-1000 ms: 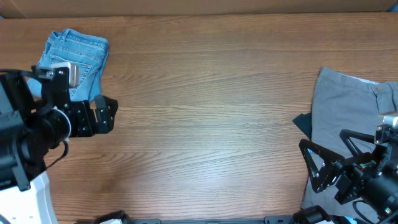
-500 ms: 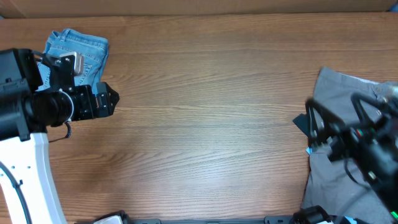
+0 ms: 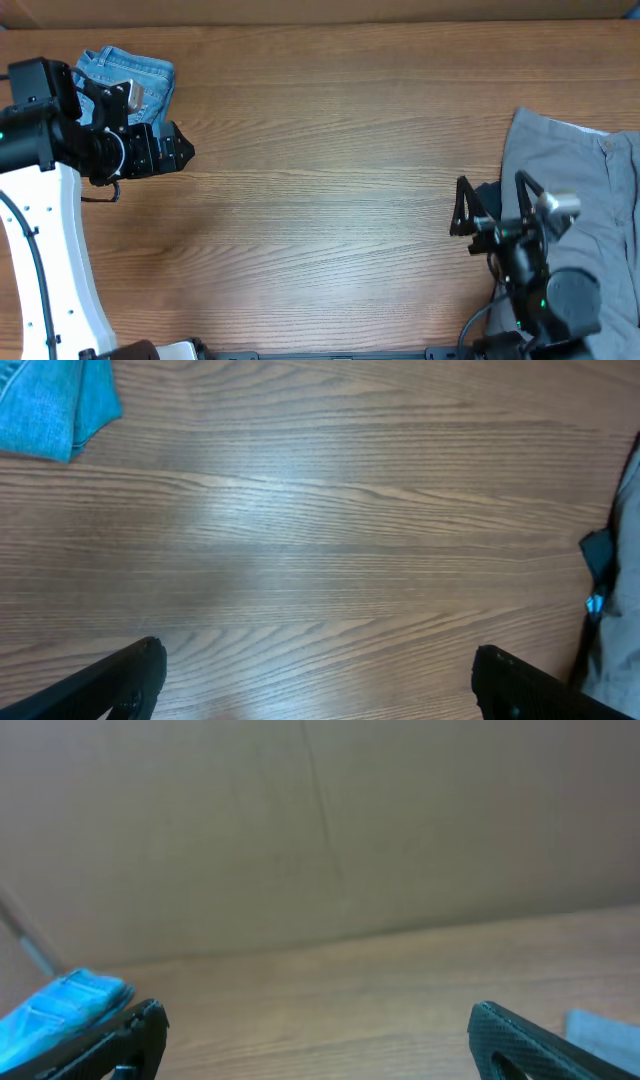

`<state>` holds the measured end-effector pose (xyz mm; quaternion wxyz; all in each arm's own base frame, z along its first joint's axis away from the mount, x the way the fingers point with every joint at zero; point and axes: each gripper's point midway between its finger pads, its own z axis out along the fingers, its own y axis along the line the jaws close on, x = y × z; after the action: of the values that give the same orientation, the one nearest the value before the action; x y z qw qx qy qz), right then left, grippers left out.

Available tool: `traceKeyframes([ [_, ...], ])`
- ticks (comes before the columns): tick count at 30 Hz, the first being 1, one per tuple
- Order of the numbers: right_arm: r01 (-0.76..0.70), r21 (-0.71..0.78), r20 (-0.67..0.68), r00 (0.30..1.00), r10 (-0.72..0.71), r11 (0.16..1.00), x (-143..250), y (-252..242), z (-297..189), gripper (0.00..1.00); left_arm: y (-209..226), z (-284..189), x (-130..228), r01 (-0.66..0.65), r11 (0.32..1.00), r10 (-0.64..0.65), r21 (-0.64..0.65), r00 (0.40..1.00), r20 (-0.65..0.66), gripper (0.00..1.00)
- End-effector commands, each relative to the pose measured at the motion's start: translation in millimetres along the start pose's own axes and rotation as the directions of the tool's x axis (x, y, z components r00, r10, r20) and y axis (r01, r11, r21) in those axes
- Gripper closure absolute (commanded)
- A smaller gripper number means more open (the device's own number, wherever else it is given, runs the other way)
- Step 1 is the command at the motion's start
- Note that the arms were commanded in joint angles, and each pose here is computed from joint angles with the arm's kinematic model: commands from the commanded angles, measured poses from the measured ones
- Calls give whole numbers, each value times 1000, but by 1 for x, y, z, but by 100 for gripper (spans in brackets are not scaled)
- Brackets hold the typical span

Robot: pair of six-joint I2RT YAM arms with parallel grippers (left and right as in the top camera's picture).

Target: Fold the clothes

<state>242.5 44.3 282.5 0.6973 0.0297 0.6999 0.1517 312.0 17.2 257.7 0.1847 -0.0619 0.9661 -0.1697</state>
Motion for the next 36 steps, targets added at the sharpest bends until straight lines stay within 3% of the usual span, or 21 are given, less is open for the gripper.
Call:
traceKeyframes([
  [1, 2, 2, 15, 1000, -2, 1000, 39, -12, -5, 0, 3, 7, -3, -8, 1000, 8, 2, 1000, -20, 0],
  [7, 4, -80, 82, 997, 2, 997, 75, -11, -4, 0, 4, 11, -3, -3, 1000, 3, 4, 999, -32, 0],
  [18, -2, -55, -60, 998, -2, 999, 112, -18, -3, 0, 4, 11, -3, -3, 1000, 3, 4, 999, -32, 0],
  [36, -2, -52, -59, 998, -1, 999, 112, -19, -2, 0, 11, 10, -3, -5, 999, 4, -33, 1000, -30, 0],
])
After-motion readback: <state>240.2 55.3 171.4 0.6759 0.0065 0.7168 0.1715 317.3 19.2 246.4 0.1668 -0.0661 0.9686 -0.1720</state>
